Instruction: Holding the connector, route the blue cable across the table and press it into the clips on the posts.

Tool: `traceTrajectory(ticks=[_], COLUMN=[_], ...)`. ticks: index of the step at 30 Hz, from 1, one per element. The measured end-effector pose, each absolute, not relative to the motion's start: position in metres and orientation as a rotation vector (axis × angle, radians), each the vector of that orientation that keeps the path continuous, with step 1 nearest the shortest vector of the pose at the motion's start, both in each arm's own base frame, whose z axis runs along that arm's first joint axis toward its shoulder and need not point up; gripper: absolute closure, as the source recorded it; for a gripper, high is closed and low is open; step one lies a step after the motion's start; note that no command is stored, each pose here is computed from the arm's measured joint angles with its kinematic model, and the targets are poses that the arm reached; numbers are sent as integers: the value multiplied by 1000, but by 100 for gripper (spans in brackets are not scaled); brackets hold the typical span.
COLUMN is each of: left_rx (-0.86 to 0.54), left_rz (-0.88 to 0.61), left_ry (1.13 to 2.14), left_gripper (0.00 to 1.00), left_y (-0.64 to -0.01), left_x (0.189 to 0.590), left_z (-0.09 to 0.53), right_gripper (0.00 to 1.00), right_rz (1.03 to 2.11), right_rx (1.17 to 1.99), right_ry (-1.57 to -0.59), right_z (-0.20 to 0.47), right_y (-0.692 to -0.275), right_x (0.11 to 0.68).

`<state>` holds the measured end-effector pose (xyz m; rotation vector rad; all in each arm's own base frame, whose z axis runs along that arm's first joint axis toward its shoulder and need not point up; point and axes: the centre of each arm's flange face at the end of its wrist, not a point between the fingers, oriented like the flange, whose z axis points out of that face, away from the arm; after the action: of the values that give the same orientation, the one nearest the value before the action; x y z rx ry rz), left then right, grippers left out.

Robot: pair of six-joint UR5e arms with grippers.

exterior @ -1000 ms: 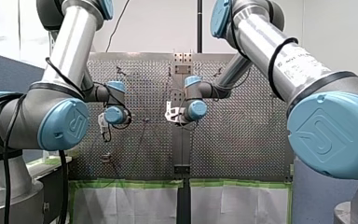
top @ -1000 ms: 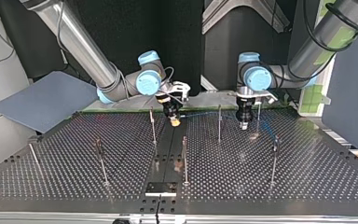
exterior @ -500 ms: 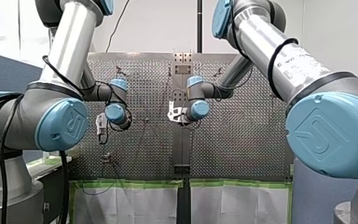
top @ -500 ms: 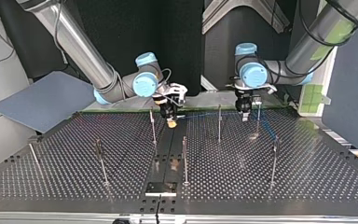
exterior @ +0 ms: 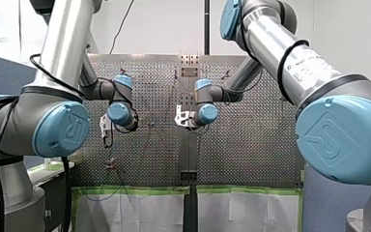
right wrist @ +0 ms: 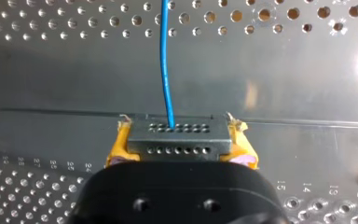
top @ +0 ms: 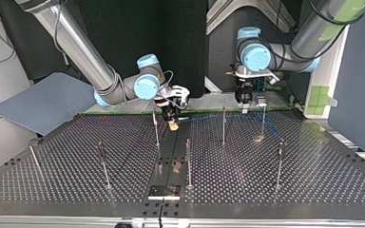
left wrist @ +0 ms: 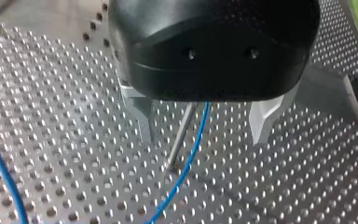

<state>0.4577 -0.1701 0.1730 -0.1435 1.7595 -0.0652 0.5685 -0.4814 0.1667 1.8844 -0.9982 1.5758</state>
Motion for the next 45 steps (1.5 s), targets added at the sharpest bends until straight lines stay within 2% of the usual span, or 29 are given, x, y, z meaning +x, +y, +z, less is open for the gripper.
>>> traceTrajectory(ticks=[8, 17, 35, 45], left_rx=[-111, -133, -21, -34], left_rz=[-102, -182, -253, -189], left_ry=[1736, 1623, 1688, 1698], left_gripper=[0, 0, 0, 0], left_y=[-186, -214, -285, -297], left_x=[431, 428, 423, 448], left_z=[185, 219, 201, 188], right_gripper=[100, 100, 100, 100], right_rz=[1575, 1571, 1564, 1564], right_rx=[1884, 1888, 1875, 1872], right_ry=[-1000, -1001, -1039, -1041], right_z=[167, 166, 165, 165], right_y=[-482, -482, -492, -494], right_x=[568, 567, 558, 556])
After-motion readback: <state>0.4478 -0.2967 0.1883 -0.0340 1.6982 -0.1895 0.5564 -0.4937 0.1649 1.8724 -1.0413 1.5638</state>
